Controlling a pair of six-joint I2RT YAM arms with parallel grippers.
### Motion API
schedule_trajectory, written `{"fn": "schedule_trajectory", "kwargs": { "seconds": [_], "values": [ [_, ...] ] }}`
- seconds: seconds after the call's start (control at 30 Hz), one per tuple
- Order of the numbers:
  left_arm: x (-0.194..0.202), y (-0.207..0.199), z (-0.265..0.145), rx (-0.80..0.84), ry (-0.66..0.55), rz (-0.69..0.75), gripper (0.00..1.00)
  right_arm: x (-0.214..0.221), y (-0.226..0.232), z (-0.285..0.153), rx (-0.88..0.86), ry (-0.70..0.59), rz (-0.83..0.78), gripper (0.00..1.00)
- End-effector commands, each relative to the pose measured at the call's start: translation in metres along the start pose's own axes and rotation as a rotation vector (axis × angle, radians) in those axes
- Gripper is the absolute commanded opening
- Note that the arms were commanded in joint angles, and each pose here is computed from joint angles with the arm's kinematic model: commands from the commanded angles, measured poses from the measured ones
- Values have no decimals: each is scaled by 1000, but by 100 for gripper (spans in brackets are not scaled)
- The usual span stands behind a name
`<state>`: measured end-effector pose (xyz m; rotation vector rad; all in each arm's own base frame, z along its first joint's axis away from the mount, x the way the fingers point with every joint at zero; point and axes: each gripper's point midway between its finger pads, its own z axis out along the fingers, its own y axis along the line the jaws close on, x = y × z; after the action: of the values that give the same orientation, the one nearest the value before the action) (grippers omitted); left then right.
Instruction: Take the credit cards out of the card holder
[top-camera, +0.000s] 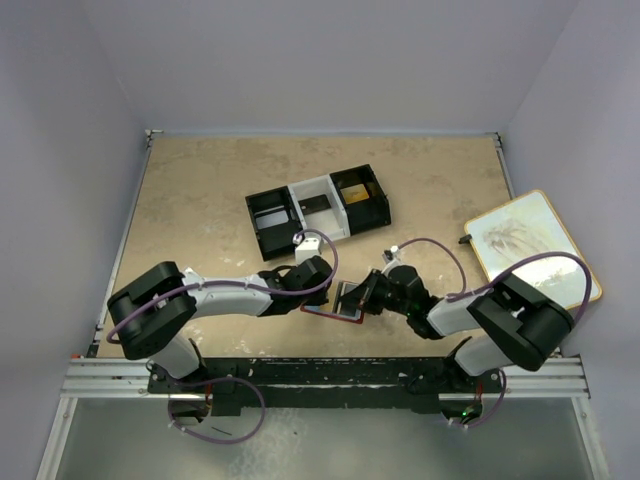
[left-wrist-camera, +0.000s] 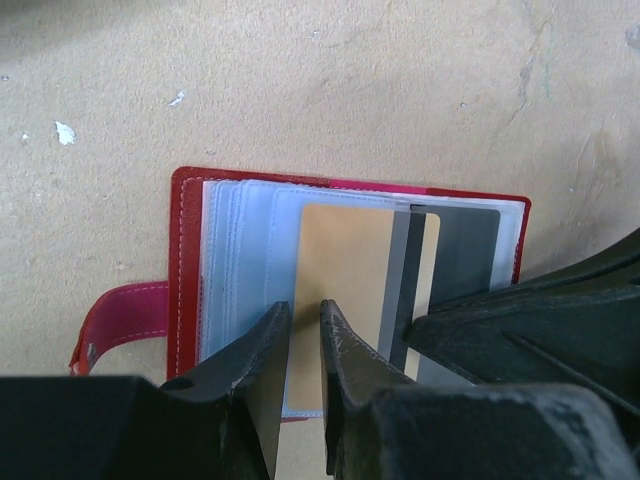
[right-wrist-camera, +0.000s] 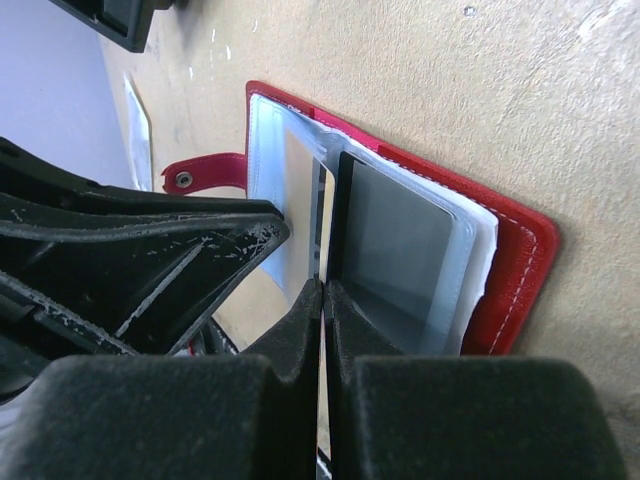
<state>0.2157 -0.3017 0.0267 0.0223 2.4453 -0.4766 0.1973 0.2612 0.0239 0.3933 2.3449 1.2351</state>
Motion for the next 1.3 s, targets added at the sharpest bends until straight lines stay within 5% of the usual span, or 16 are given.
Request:
{"fn": "schedule_trajectory", "kwargs": {
  "seconds": [0.0, 0.27, 0.57, 1.03, 1.27],
  "values": [
    [7, 30, 3, -128, 8, 28, 17, -8, -3, -4, 31, -34, -22, 0],
    [12, 29, 1, -103, 20, 26, 16, -14, -3, -4, 50, -48, -49, 3],
    [12, 22, 0, -77, 36, 30, 14, -16, 17, 1, -52, -50, -24, 28],
    [9, 27, -5, -95, 24, 28, 14, -12, 20, 2, -91, -30, -41, 4],
    [8, 26, -6, -92, 21, 29, 14, -11, 6, -5, -24, -42, -32, 4]
  ]
}}
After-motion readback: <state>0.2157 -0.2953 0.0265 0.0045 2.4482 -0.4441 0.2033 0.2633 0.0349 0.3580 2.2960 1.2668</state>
